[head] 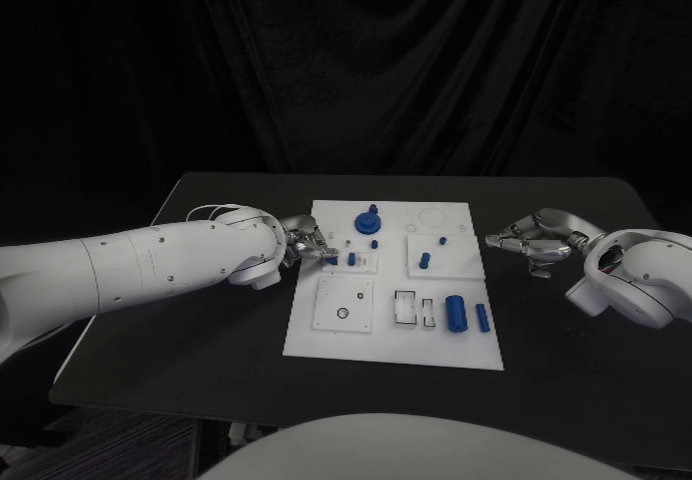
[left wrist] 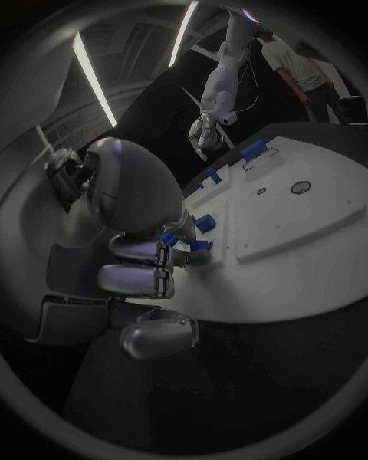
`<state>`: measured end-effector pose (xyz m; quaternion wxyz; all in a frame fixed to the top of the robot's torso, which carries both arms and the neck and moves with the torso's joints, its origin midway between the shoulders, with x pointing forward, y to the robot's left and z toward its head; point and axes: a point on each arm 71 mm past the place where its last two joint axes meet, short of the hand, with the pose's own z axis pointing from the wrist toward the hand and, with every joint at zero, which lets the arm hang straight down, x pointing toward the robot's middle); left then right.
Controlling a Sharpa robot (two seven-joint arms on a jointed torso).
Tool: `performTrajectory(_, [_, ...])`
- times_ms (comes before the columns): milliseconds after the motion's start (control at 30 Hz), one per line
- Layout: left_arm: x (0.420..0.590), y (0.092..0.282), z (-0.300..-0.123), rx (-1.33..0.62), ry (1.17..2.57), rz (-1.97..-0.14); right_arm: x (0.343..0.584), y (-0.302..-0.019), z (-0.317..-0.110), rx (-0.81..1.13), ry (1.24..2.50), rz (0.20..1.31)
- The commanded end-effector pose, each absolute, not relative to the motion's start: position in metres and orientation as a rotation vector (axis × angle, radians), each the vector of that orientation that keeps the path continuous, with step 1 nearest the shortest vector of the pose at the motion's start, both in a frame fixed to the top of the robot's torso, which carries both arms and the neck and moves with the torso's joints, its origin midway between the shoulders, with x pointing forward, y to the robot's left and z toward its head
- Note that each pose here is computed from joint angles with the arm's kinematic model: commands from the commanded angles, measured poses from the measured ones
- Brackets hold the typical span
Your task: Assemble the parts on the task board
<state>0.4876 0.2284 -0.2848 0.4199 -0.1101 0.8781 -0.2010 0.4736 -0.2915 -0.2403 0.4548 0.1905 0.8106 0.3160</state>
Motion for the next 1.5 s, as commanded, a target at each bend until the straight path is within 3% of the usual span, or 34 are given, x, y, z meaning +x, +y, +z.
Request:
performTrajectory(33, [0.4840,0.2263,-0.2894,-0.257,2.240,-0.513,0.4722,-0.2920,-0.2429,0.474,2.023,0.761])
performTrajectory(1500, [0.4857,0.2237,-0.2893,-0.264,2.225,-0.509,0.4723,-0.2912,-0.2444,0.468,2.046,0.755])
